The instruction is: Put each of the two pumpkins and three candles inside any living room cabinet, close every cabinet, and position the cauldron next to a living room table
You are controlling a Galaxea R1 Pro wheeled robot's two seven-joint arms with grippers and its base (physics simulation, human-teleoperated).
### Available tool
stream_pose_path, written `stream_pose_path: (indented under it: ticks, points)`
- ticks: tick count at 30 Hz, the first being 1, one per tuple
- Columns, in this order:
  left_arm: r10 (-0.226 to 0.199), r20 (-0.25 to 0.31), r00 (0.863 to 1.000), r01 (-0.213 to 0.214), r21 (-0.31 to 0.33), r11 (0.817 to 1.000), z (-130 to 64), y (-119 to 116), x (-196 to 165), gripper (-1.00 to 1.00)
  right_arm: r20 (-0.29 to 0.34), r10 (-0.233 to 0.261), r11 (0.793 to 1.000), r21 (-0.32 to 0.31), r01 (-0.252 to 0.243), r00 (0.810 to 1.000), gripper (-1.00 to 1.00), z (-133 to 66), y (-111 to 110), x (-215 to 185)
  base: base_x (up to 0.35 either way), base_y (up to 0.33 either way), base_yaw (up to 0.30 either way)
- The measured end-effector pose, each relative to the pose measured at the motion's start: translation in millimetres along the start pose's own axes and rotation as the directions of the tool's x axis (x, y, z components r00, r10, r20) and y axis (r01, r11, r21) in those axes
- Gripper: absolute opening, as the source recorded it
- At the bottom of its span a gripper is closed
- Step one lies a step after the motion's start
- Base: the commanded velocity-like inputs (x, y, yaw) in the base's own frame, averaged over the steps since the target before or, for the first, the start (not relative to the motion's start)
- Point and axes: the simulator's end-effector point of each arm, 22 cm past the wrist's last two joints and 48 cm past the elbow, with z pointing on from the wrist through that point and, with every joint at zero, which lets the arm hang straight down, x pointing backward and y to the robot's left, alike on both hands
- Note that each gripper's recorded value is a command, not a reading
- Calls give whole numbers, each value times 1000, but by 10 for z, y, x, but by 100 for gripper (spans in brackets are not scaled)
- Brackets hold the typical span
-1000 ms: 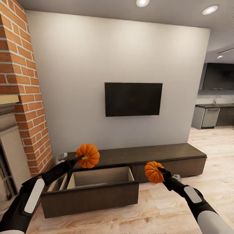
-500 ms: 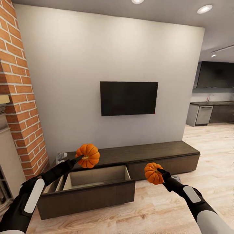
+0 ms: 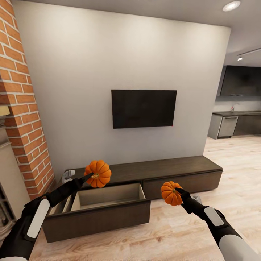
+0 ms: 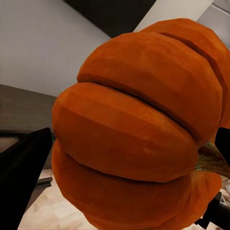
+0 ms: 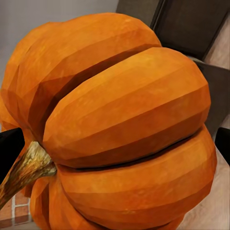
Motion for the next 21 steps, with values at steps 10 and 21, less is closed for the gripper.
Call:
stream_pose_path:
  ticks: [10, 21]
  points:
    - [-9, -11, 1000, 9, -9, 1000, 13, -26, -42, -100, -6, 3, 1000, 14, -3, 1000, -100, -35, 37, -6, 0, 0, 0]
    - [-19, -21, 1000, 19, -17, 1000, 18, -55, -89, -100, -12, 8, 1000, 30, -7, 1000, -100, -72, 70, -2, 0, 0, 0]
